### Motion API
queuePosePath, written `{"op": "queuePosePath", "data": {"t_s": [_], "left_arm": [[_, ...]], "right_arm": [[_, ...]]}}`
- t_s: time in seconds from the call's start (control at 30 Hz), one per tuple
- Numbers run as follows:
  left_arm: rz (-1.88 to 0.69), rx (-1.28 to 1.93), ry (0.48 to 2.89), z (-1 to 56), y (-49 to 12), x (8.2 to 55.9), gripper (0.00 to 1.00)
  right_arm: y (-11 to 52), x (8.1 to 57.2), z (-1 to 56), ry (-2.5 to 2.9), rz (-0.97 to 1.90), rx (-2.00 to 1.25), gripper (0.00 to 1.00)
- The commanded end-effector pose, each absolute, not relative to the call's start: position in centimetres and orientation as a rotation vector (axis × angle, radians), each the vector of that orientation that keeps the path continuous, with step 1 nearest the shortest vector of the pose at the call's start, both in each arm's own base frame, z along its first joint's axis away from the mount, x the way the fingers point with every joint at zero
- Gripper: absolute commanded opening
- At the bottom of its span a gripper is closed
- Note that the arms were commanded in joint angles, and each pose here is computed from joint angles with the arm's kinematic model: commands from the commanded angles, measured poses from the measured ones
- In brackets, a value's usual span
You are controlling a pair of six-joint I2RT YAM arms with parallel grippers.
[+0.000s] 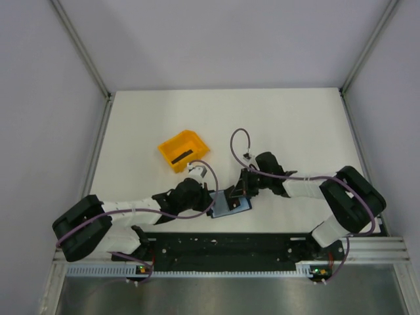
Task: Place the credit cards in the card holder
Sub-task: Insert the credit card into the card holder.
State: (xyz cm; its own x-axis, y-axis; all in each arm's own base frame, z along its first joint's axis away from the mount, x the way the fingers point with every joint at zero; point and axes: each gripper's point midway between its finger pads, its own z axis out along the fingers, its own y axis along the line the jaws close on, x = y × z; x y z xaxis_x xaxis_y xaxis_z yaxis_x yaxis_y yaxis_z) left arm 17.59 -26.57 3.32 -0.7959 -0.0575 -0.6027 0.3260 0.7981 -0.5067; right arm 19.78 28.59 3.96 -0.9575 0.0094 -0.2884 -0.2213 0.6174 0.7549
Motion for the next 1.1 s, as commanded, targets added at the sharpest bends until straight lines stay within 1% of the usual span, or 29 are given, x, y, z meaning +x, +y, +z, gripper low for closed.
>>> {"op": "queuePosePath", "data": {"t_s": [0.0, 0.37, 0.73, 1.07], "left_arm": [[-0.75, 0.21, 2.421, 1.6, -25.1, 16.7, 0.0], [-0.744, 0.211, 2.422, 1.6, -25.0, 16.8, 0.0], [-0.747, 0.212, 2.423, 1.6, -25.2, 16.8, 0.0], [-0.748, 0.207, 2.42, 1.7, -25.1, 16.8, 0.0]], "right_arm": [[27.7, 20.9, 4.1, 2.562, 1.185, -0.17, 0.0], [28.2, 20.5, 2.8, 2.592, 1.23, -0.164, 0.0], [29.1, 20.1, 3.7, 2.547, 1.344, -0.185, 0.0], [29.2, 20.1, 4.7, 2.514, 1.369, -0.2, 0.0]]}}
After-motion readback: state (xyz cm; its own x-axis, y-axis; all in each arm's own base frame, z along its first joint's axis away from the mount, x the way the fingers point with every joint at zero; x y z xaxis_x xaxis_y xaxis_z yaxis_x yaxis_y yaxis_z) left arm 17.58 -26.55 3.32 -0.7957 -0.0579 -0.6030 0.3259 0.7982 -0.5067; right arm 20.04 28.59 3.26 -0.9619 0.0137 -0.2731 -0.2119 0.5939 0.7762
